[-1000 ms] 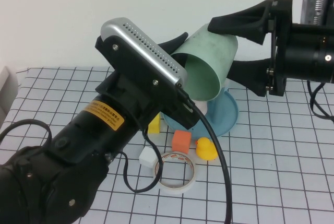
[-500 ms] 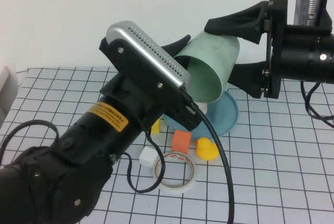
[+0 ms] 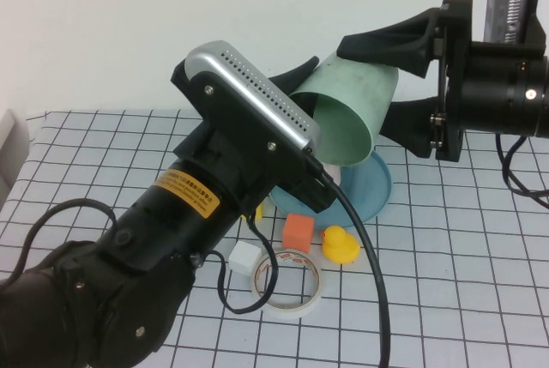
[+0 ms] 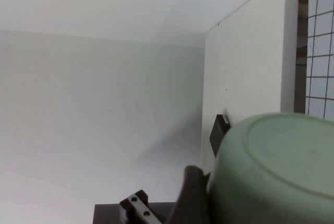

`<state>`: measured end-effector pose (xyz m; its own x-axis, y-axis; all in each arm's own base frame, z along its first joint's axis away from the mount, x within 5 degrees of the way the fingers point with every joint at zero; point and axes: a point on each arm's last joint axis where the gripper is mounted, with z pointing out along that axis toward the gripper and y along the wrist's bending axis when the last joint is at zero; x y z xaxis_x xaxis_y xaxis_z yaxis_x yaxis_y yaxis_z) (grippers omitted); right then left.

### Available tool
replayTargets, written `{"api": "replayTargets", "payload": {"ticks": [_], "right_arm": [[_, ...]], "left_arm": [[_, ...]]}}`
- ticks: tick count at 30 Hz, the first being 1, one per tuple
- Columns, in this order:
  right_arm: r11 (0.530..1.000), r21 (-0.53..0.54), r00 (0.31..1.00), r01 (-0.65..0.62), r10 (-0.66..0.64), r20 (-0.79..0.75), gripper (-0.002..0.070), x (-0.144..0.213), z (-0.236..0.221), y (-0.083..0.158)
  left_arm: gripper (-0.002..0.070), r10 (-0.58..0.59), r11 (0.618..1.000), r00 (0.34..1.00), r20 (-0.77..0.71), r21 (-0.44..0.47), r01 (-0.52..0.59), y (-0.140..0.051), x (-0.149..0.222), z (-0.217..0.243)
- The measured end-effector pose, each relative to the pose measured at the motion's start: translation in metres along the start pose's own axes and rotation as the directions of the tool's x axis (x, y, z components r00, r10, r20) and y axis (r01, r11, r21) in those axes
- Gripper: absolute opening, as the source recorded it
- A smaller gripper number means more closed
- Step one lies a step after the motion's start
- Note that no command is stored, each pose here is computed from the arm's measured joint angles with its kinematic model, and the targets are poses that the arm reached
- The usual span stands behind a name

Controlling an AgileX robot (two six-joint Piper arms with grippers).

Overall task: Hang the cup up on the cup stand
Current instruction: Adjust the cup with two arms, then place the cup on the cup holder

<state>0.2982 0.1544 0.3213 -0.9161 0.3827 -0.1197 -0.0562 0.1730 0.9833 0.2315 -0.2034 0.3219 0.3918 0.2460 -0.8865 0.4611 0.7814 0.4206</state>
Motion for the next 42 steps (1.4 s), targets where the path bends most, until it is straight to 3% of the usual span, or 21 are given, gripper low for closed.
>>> {"api": "replayTargets", "payload": {"ticks": [7, 16, 20, 23, 26, 29, 34, 36, 39, 42], "right_arm": [[1.000, 0.008, 0.999, 0.029, -0.029, 0.014, 0.0587, -0.001, 0.000, -0.001], [0.978, 0.078, 0.974, 0.194, -0.202, 0.100, 0.0587, -0.010, -0.001, -0.005], [0.950, 0.116, 0.943, 0.289, -0.303, 0.133, 0.0587, -0.015, -0.001, -0.006], [0.906, 0.200, 0.898, 0.372, -0.406, 0.171, 0.0587, -0.022, -0.003, -0.011], [0.845, 0.282, 0.839, 0.454, -0.512, 0.183, 0.0587, -0.028, -0.005, -0.014], [0.750, 0.361, 0.755, 0.555, -0.636, 0.161, 0.0587, -0.033, -0.007, -0.017], [0.516, 0.466, 0.559, 0.718, -0.827, 0.055, 0.0587, -0.039, -0.009, -0.021], [0.435, 0.472, 0.487, 0.766, -0.873, 0.015, 0.0587, -0.042, -0.007, -0.020], [0.348, 0.472, 0.406, 0.810, -0.914, -0.023, 0.0587, -0.052, 0.000, -0.018], [0.289, 0.472, 0.358, 0.833, -0.932, -0.059, 0.0587, -0.061, 0.008, -0.024]], "left_arm": [[0.0039, 0.002, 1.000, 1.000, -0.004, 0.002, -0.002, 0.000, 0.001, 0.000], [0.0351, -0.048, 0.999, 0.997, -0.053, 0.010, 0.049, 0.001, 0.002, -0.002], [0.0389, -0.127, 0.992, 0.983, -0.130, 0.010, 0.130, 0.006, -0.001, -0.010], [0.0391, -0.200, 0.979, 0.966, -0.162, -0.001, 0.203, 0.012, -0.009, -0.019], [0.0388, -0.258, 0.963, 0.942, -0.213, 0.024, 0.269, 0.016, -0.018, -0.031], [0.0349, -0.279, 0.948, 0.922, -0.270, 0.077, 0.310, 0.016, -0.026, -0.043], [0.0096, -0.262, 0.918, 0.890, -0.374, 0.189, 0.350, 0.013, -0.035, -0.065], [0.0044, -0.252, 0.910, 0.885, -0.392, 0.216, 0.355, 0.013, -0.038, -0.071], [0.0013, -0.241, 0.903, 0.877, -0.416, 0.236, 0.359, 0.011, -0.036, -0.078], [0.0004, -0.231, 0.900, 0.867, -0.442, 0.242, 0.363, 0.007, -0.029, -0.081]]}}
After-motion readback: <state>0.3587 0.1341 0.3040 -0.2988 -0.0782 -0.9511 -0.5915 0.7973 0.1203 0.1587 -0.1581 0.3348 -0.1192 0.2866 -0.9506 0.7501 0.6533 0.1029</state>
